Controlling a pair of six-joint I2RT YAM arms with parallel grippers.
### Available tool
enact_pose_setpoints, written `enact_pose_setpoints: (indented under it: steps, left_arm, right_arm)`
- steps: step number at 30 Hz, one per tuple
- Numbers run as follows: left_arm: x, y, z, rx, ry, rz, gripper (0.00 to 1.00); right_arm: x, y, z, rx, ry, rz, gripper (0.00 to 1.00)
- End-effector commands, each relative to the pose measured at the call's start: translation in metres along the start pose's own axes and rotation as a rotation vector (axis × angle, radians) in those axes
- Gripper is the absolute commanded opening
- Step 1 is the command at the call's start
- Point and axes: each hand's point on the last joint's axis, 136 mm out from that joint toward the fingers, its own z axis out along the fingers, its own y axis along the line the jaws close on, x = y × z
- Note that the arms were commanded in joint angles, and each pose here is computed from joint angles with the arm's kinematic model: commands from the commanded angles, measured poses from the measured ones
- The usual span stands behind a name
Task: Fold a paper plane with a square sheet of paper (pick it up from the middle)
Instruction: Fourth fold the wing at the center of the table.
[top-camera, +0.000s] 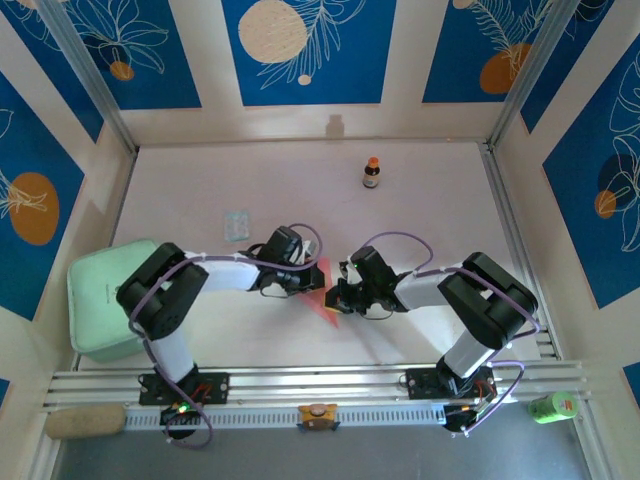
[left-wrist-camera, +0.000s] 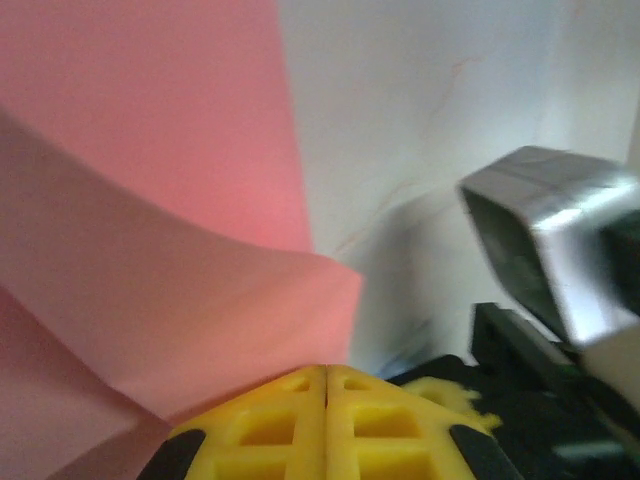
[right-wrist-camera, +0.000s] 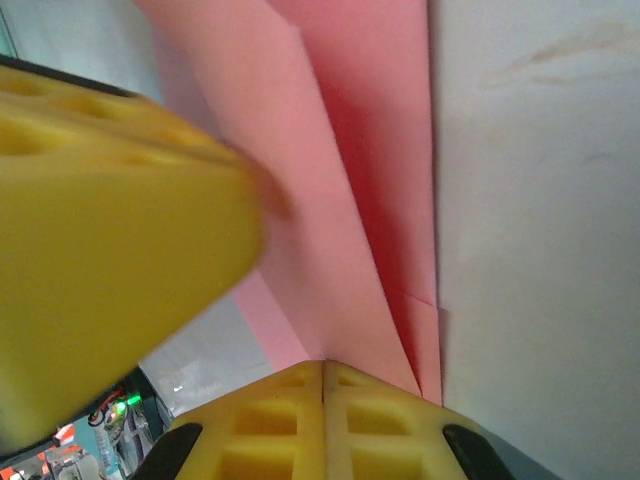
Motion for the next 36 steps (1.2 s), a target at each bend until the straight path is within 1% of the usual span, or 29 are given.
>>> enact_pose_setpoints:
  steps: [1,4,15,22,30,36]
  left_arm:
    - [0.001,0.026,0.009,-0.060,0.011,-0.059,0.00]
    - [-0.008,0.041,0.010,-0.088,-0.014,-0.086,0.00]
    - [-0.054,0.063,-0.004,-0.113,-0.074,-0.123,0.00]
    - [-0.073,0.071,-0.011,-0.110,-0.101,-0.149,0.00]
    - [-0.089,0.094,-0.026,-0.170,-0.143,-0.174,0.00]
    - [-0.101,0.081,-0.036,-0.133,-0.170,-0.151,0.00]
  right_arm:
    - [0.036,-0.052,0.002,0.162,0.109,0.089,0.00]
    - [0.037,-0.055,0.002,0.176,0.118,0.089,0.00]
    - [0.040,-0.061,0.001,0.199,0.125,0.082,0.00]
    - [0.039,-0.060,0.000,0.192,0.125,0.081,0.00]
    - [0.038,-0.061,-0.002,0.177,0.132,0.078,0.00]
    - [0.038,-0.062,-0.002,0.161,0.160,0.071,0.00]
